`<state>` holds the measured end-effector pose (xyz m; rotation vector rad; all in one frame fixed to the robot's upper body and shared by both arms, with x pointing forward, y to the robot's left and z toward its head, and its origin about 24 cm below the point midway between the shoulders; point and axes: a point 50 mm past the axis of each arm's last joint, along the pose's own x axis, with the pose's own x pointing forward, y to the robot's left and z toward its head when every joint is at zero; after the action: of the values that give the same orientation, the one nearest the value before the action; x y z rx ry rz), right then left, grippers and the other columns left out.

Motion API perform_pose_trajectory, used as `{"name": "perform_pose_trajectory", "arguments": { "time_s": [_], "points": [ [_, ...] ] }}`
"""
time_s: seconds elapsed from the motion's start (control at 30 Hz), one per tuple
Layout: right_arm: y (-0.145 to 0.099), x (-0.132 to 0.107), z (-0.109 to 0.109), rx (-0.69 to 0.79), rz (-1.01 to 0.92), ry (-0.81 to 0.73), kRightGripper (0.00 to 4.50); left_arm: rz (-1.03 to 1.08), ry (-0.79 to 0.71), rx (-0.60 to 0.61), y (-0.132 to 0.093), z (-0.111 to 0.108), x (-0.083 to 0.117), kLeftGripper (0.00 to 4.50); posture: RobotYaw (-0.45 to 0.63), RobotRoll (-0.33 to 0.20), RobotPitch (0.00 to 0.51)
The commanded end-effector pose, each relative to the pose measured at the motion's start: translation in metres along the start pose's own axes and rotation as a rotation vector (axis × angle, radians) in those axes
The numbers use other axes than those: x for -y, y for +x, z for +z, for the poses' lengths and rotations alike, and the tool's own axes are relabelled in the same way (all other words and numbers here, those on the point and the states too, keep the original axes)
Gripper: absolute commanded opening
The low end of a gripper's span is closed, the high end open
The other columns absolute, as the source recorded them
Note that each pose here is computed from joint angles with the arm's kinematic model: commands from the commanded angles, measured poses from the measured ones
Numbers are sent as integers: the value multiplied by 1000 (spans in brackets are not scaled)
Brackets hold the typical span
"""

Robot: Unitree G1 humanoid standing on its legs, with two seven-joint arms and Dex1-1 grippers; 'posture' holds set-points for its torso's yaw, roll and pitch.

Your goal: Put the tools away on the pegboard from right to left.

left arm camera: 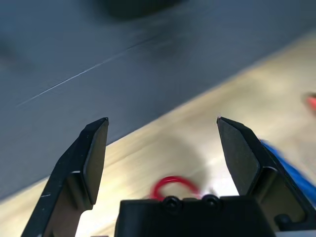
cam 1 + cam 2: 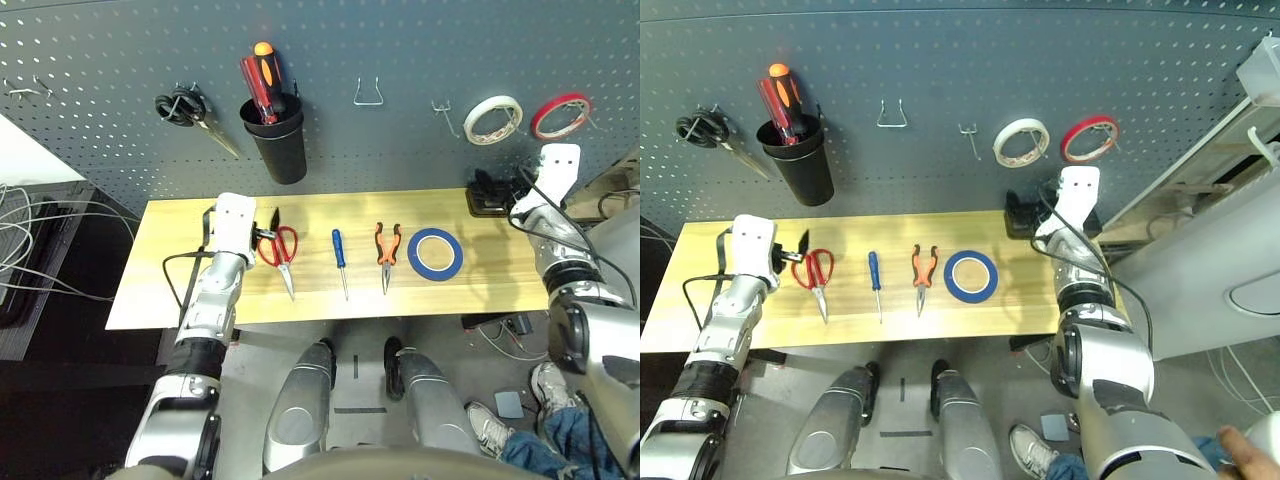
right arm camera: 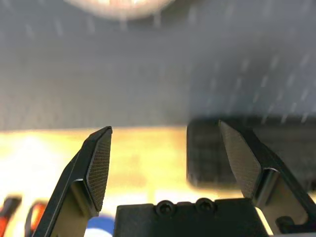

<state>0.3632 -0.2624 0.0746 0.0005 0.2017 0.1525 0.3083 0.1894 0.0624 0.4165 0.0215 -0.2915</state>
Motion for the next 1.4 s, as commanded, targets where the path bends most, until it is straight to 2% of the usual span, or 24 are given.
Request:
{"name": "perform_pose_trajectory", "arguments": {
  "time_s": [0.03,0.07,0.13,0.3,0.4,0.63,0.77,0.93,1.03,1.23,1.4],
  "points": [
    [-4,-7,-18,-105,23,8,4462,-122,41,-33,-6,-4,15,4500,92,0,331],
    [-5,-8,-19,-109,24,9,4462,-131,44,-34,-7,-3,15,4500,92,0,331],
    [-9,-14,-31,-186,40,15,4462,-184,47,-15,-8,1,26,4500,95,0,370],
    [-16,-27,-49,-279,76,24,4462,-243,38,-6,-12,6,42,4500,121,0,416],
    [-18,-33,-60,-319,85,14,4462,-316,44,-10,-15,7,57,4500,134,0,435],
    [-14,-41,-68,-384,82,-21,4462,-467,78,20,-24,14,77,4500,158,0,460],
    [-11,-44,-67,-408,77,-49,3612,-489,74,40,-25,17,81,4500,154,0,452],
    [-11,-46,-63,-429,94,-87,1816,-484,75,66,-21,20,80,4500,141,0,423],
    [-11,-45,-56,-392,91,-112,794,-470,69,85,-17,21,79,4500,128,0,390],
    [-18,-44,-32,-208,102,-219,721,-433,63,165,-10,27,72,4500,107,0,317],
    [-36,-37,0,41,65,-371,721,-371,61,292,-6,45,63,4500,98,0,274]
  ]
}}
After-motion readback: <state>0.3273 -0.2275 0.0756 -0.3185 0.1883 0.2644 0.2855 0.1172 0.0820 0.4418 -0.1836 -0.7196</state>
